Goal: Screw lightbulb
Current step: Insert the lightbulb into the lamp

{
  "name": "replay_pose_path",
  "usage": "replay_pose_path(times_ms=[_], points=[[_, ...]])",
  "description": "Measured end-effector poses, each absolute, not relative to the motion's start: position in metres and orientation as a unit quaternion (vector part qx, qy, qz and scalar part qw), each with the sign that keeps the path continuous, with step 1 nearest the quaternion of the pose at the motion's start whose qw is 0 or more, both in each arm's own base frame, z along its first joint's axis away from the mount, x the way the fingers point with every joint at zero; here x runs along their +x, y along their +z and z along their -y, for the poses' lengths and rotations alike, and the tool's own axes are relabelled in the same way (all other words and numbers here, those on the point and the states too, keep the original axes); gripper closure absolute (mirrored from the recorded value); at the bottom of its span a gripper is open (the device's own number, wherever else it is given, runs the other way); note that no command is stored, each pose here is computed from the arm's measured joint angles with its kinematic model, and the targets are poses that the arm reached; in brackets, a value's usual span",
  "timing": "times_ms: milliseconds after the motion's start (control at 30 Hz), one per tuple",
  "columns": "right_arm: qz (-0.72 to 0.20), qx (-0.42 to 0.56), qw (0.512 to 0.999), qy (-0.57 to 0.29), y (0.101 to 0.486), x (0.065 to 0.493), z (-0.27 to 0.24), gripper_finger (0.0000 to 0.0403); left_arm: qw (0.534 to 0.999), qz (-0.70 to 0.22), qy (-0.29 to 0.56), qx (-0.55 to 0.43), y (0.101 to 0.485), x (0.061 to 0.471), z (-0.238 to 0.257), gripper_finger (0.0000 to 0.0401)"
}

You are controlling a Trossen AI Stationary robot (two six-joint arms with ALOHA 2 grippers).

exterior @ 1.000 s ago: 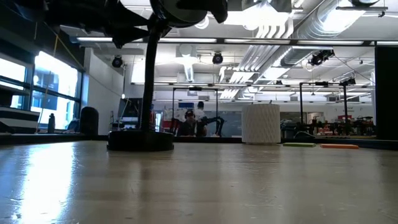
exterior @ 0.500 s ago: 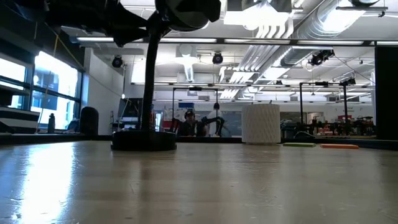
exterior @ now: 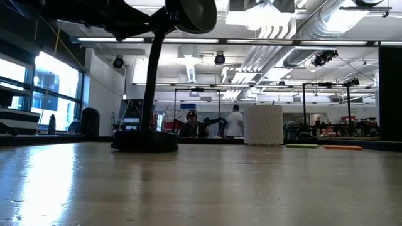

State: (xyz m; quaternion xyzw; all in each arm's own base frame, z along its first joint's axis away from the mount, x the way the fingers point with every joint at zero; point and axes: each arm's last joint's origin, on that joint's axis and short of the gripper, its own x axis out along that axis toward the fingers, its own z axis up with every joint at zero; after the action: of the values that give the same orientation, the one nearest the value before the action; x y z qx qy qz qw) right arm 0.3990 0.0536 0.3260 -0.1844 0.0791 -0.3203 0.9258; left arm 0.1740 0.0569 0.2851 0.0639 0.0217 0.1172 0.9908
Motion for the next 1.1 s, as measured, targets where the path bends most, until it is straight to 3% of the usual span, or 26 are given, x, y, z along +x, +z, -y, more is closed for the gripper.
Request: replay_pose_path(times_ms=[200, 400, 500, 700, 900, 1100], points=[[-0.064, -0.211, 0.93, -0.293, 0.336, 0.392, -0.07, 0.014, 0.986, -0.034, 0.145, 0.077, 0.288, 0.164, -0.048, 0.0156], [-0.119, -0.31, 0.906, -0.261, 0.337, 0.38, -0.09, 0.014, 0.985, -0.052, 0.146, 0.072, 0.286, 0.157, -0.043, 0.0156], [-0.175, -0.416, 0.862, -0.23, 0.329, 0.378, -0.094, 0.014, 0.985, -0.065, 0.144, 0.064, 0.283, 0.158, -0.043, 0.0156], [-0.286, -0.625, 0.711, -0.148, 0.314, 0.376, -0.087, 0.014, 0.983, -0.104, 0.143, 0.049, 0.272, 0.168, -0.049, 0.0156], [-0.323, -0.694, 0.622, -0.163, 0.318, 0.378, -0.075, 0.014, 0.977, -0.147, 0.149, 0.045, 0.258, 0.179, -0.064, 0.0156], [-0.337, -0.717, 0.592, -0.152, 0.318, 0.381, -0.058, 0.014, 0.985, -0.11, 0.117, 0.066, 0.26, 0.186, -0.077, 0.0156]])
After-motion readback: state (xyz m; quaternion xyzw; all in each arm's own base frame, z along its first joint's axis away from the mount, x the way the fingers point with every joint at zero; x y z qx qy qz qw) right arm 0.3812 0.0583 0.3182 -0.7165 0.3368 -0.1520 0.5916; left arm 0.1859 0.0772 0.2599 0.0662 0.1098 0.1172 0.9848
